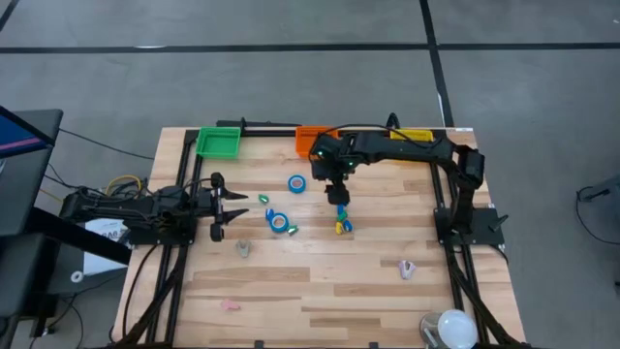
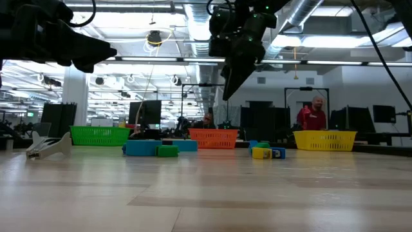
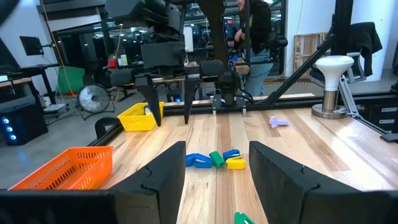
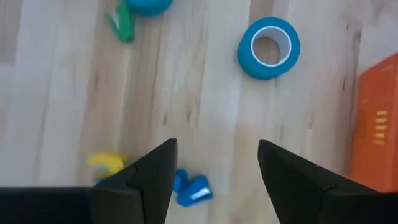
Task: Pick and place Stapler, Stapler remover, tape
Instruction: Put the blue stapler into the orange bin
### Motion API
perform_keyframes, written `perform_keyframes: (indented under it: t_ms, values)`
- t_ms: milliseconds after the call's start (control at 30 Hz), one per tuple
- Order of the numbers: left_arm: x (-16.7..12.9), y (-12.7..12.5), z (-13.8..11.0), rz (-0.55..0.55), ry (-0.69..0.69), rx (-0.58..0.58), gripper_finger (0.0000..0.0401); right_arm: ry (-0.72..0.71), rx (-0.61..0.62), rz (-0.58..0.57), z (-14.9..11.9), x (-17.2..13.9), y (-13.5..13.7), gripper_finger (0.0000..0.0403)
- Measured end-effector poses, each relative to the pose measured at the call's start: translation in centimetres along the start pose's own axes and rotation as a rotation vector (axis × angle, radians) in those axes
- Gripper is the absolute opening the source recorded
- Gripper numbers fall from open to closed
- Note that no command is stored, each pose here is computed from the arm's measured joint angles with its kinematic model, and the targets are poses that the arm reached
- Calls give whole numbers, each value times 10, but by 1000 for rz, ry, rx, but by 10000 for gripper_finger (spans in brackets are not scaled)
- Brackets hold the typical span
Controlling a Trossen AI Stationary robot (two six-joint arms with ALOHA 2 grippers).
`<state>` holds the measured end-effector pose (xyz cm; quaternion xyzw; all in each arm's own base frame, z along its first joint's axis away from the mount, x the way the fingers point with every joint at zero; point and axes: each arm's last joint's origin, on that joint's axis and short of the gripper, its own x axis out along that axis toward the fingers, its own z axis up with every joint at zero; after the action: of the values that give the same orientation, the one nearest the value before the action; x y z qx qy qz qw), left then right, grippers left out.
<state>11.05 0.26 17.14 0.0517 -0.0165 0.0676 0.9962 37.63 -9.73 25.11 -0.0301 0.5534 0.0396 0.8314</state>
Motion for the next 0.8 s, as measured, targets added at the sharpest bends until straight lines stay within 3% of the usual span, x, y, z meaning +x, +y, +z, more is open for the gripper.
perform_keyframes:
  t_ms: [100, 467, 600, 800]
  values:
    - [0, 0, 0, 0, -1, 0, 168, -9, 111, -5, 1, 0, 0, 216]
    - [0, 0, 0, 0, -5, -1, 168, -25, 705, -6, 2, 0, -1, 216]
    - [0, 0, 1, 1, -7, -1, 168, -48, 747, 0, 4, 0, -1, 216]
    - [0, 0, 1, 0, -7, -1, 168, -90, 674, -1, 8, 0, -2, 216]
